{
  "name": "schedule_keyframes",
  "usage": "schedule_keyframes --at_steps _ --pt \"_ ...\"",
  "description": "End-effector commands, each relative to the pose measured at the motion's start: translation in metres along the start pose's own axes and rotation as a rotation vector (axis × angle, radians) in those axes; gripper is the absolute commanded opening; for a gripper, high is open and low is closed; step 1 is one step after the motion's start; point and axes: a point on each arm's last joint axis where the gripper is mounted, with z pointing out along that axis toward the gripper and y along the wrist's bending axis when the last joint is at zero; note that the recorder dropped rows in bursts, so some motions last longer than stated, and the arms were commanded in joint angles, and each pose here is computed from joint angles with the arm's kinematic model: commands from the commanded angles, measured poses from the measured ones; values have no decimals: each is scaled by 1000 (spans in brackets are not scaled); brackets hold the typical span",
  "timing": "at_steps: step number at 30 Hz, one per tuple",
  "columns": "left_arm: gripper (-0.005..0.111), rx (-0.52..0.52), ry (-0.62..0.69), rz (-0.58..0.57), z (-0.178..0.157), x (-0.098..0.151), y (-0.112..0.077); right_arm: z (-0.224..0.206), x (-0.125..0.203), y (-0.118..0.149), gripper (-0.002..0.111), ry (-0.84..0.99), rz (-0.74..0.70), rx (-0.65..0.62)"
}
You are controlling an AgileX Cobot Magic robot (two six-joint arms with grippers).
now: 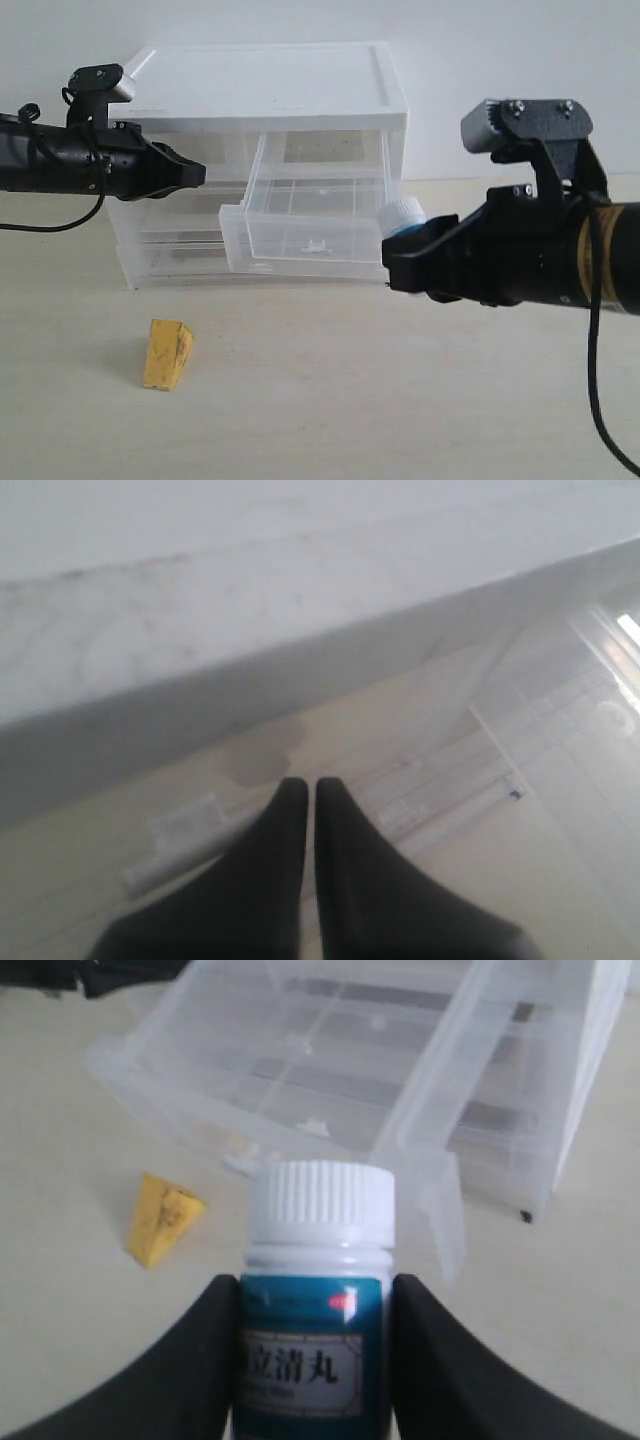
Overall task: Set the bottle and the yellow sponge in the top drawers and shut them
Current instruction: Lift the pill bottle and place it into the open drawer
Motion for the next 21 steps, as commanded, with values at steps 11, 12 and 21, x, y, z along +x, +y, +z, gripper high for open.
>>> schedule_keyframes --at_steps 11,12,21 --pt "4 -103 -22 -45 -1 -5 15 29 -87 20 0 -181 -37 -101" --pt "4 -103 -22 -45 -1 -5 15 37 -90 20 0 -175 -29 -108" --pt "4 -103 -22 -43 -1 -5 15 101 -86 9 0 -89 -22 -80"
